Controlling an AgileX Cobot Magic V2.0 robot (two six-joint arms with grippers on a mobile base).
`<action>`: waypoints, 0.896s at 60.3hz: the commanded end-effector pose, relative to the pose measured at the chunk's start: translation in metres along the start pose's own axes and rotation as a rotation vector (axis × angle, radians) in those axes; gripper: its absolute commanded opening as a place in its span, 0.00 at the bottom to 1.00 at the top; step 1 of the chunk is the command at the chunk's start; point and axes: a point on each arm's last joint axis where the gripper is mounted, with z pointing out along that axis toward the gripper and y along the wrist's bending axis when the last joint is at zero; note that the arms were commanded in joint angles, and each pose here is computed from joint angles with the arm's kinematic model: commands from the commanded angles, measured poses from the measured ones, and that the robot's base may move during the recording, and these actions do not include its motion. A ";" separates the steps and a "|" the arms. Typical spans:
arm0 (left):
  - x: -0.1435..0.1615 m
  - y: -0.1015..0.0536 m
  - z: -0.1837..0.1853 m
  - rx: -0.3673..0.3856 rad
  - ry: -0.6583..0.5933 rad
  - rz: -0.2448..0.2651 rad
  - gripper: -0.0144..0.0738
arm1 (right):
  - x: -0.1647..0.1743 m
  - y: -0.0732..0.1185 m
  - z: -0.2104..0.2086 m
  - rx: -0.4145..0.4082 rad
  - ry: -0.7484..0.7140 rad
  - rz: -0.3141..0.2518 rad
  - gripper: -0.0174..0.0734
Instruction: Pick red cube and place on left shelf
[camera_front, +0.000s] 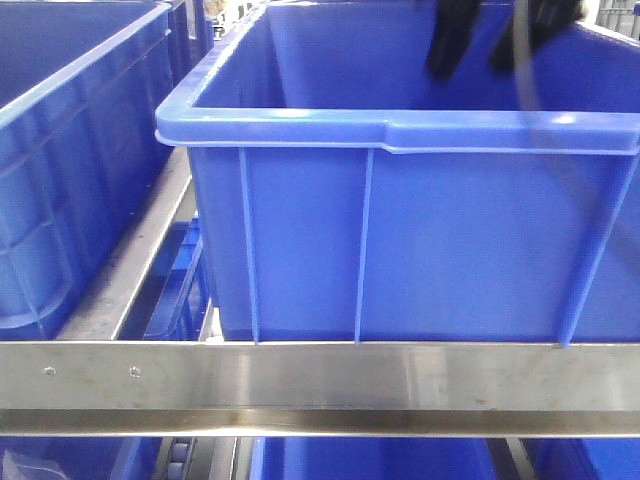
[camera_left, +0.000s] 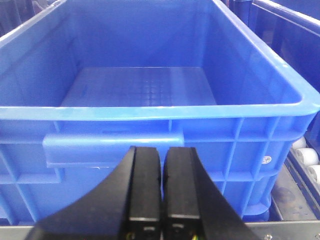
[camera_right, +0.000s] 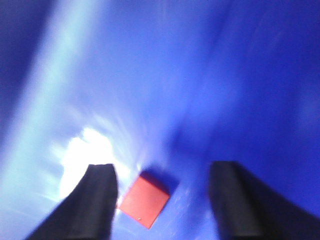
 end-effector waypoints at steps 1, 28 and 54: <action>-0.001 0.000 0.000 0.007 -0.079 -0.005 0.28 | -0.012 -0.004 -0.054 -0.001 -0.217 -0.008 0.56; -0.001 0.000 0.000 0.007 -0.079 -0.005 0.28 | 0.073 -0.009 -0.144 -0.020 -0.470 -0.009 0.24; -0.001 0.000 0.000 0.007 -0.079 -0.005 0.28 | 0.162 -0.015 -0.201 -0.034 -0.699 -0.002 0.24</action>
